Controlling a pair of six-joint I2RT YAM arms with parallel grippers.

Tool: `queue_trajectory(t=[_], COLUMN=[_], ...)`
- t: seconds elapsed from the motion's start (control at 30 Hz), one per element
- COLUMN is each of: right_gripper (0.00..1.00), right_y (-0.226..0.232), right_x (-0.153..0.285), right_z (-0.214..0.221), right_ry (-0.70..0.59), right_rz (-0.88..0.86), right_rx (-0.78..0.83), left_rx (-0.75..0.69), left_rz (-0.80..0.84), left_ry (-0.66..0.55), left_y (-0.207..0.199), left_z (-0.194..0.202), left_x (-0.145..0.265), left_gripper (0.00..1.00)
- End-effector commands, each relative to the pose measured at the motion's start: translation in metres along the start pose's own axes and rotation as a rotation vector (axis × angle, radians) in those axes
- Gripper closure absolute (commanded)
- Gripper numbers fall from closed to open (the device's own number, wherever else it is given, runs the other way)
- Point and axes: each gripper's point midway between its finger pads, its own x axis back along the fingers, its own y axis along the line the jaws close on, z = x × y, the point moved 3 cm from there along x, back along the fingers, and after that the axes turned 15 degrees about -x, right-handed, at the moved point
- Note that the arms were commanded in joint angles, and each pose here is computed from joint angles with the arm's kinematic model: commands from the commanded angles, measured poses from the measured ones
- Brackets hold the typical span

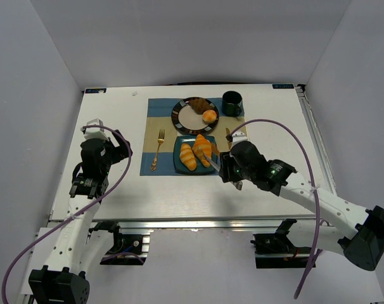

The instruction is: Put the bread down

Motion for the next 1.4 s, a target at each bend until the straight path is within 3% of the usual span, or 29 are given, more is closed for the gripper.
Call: queue_trajectory(t=[0.0, 0.17, 0.33, 0.53, 0.77, 1.1, 1.13, 1.37], right_gripper=[0.48, 0.45, 0.44, 0.46, 0.47, 0.48, 0.48, 0.48], right_y=[0.007, 0.007, 0.002, -0.056, -0.135, -0.249, -0.26, -0.305], right_x=[0.019, 0.035, 0.046, 0.042, -0.003, -0.093, -0.114, -0.152], right_z=[-0.02, -0.048, -0.104, -0.2, -0.259, -0.293, -0.285, -0.278], right_ry=[-0.088, -0.19, -0.295, -0.431, -0.459, -0.365, -0.321, -0.259], right_rz=[-0.015, 0.03, 0.117, 0.168, 0.259, 0.396, 0.405, 0.451], right_rx=[-0.043, -0.071, -0.081, -0.139, -0.177, -0.267, -0.276, -0.318], left_rx=[-0.003, -0.003, -0.003, -0.004, -0.007, -0.019, -0.02, -0.026], left_rz=[-0.004, -0.004, -0.004, -0.01, -0.01, -0.009, -0.006, -0.008], left_ry=[-0.006, -0.004, -0.003, -0.002, 0.018, 0.073, 0.076, 0.099], left_y=[0.0, 0.0, 0.0, 0.001, 0.001, 0.0, -0.001, -0.001], left_z=[0.0, 0.0, 0.0, 0.001, 0.005, 0.015, 0.015, 0.019], left_x=[0.001, 0.001, 0.001, 0.002, -0.001, -0.011, -0.011, -0.015], left_gripper=[0.02, 0.02, 0.02, 0.02, 0.02, 0.02, 0.02, 0.02])
